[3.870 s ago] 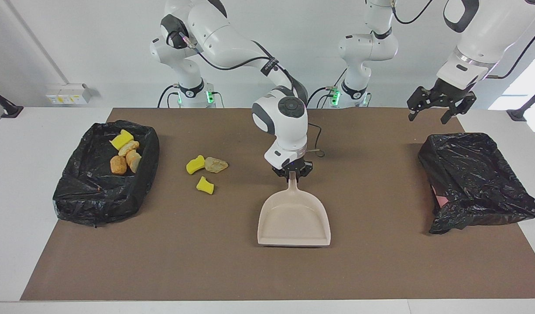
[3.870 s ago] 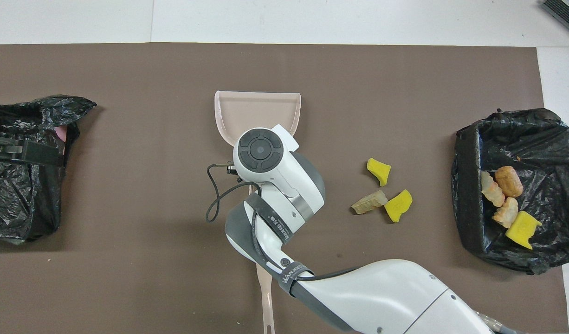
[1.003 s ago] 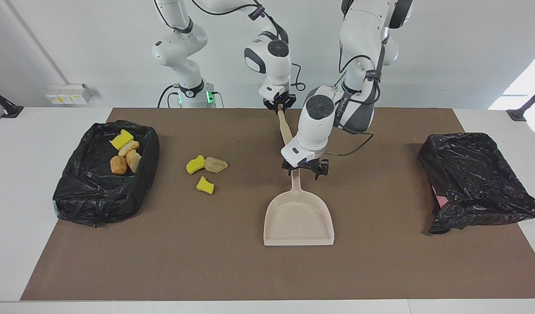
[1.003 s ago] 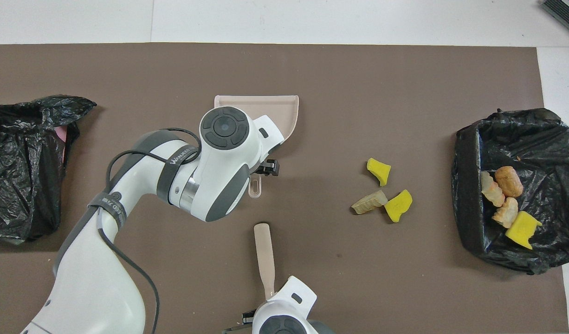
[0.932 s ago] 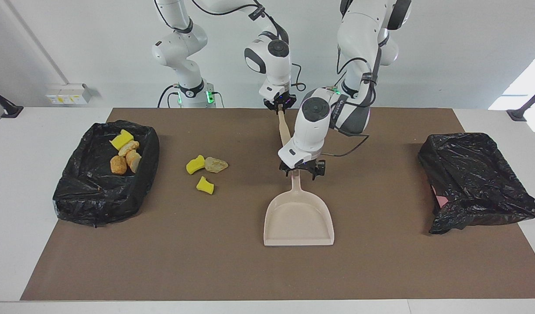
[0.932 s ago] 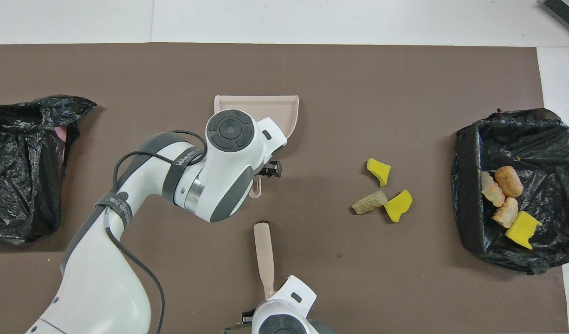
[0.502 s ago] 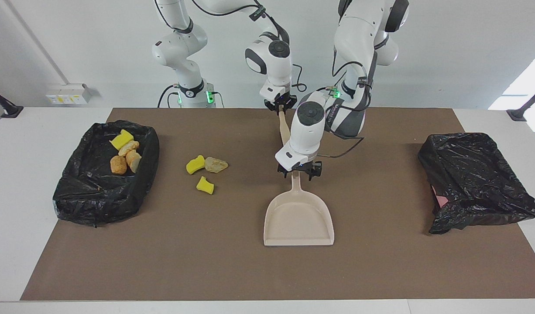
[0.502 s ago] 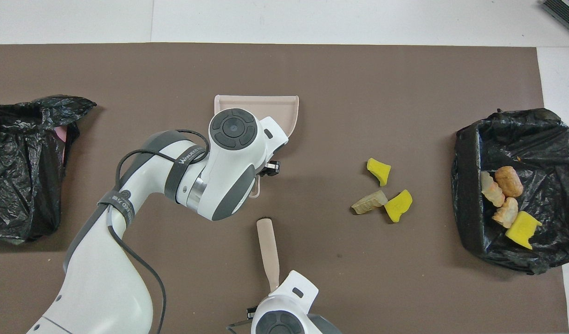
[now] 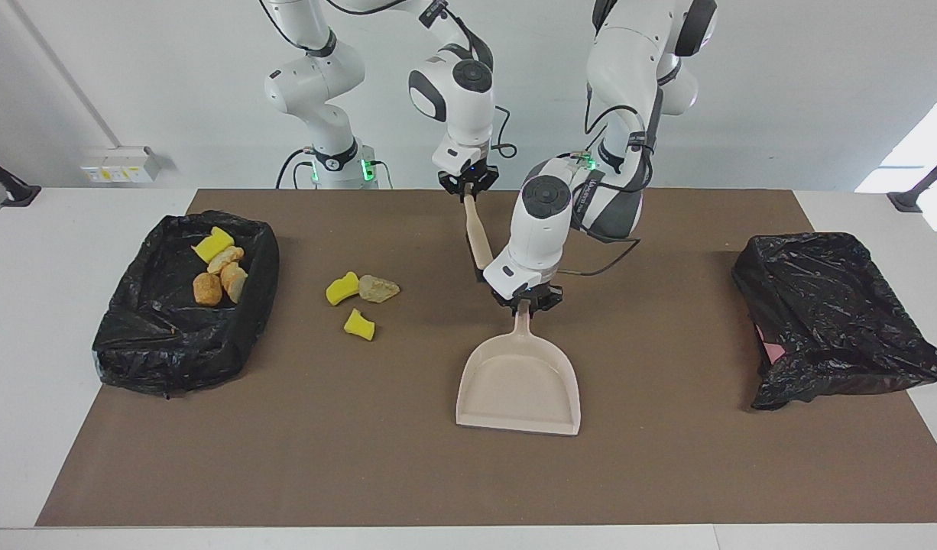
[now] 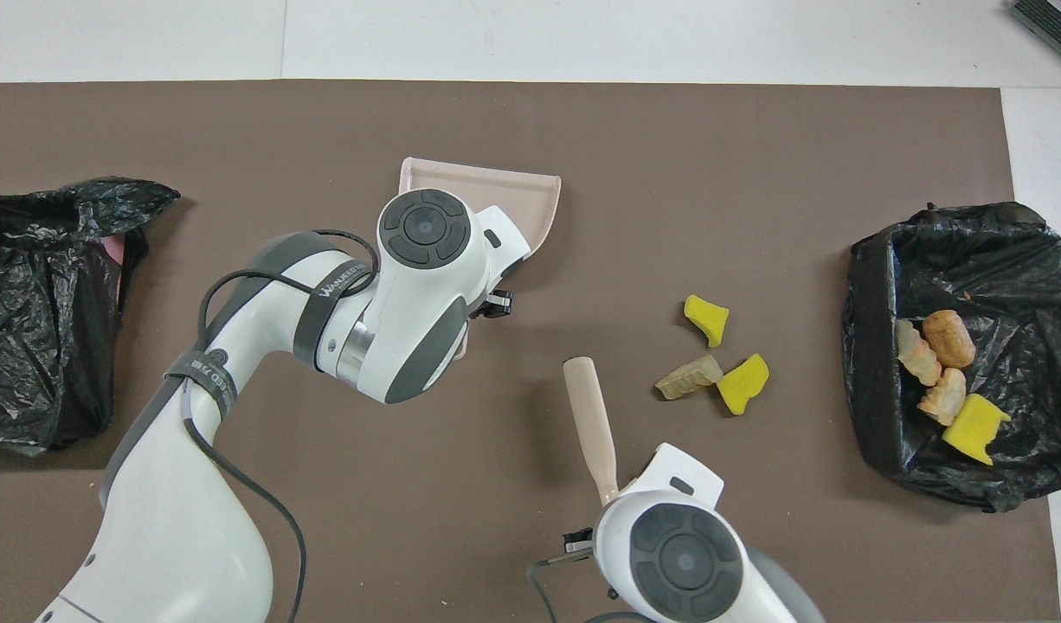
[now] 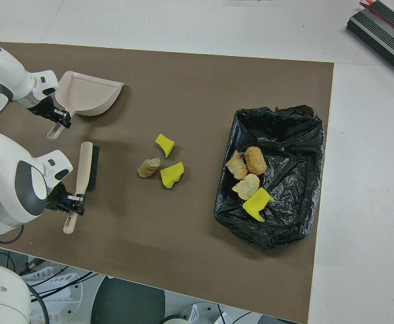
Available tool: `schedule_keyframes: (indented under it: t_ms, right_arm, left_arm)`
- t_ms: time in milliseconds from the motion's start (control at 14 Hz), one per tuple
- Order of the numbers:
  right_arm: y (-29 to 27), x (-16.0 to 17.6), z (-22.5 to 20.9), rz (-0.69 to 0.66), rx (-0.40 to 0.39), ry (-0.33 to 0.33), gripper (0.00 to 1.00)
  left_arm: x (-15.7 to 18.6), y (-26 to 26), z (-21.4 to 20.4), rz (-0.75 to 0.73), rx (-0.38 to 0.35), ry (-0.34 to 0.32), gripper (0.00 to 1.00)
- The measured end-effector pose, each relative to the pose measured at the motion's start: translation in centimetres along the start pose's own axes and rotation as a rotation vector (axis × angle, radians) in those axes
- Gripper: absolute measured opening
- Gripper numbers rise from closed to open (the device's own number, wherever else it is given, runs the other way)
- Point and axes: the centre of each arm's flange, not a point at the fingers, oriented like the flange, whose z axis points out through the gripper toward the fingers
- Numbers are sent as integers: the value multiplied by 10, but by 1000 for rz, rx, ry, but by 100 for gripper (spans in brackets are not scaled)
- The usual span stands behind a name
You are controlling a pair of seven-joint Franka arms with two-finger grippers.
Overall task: Sweep and dump trash in bin
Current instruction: 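Move the dustpan toward the sponge pile while the right gripper brings the brush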
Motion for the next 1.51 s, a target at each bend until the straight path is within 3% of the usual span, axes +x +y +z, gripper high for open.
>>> schedule_keyframes:
  t_ms: [287,573,717,1003,1218,1505]
  right_arm:
    - [134,34,-28,109,-28,20,26]
    - [227,50,-6,109,-102,-30,26]
    - [233,61,23,86,-137,-66,26]
    - [233,82,66,64,-124,-95,26]
    - [206,87,78,22,-121,-96,26]
    - [167,88,86,21,-36,-99,26]
  left_arm:
    - [-7,-28,-43,163,15,-43,32]
    - [-15,-56,-65,423,31,-95,32]
    - [-15,-59,-63,567,47,-111,32]
    - [-14,-75,-59,859,42,-141,32]
    - [-14,-84,-58,1075,111,-186,32]
    - [-37,-82,-40,1193,106,-245,32]
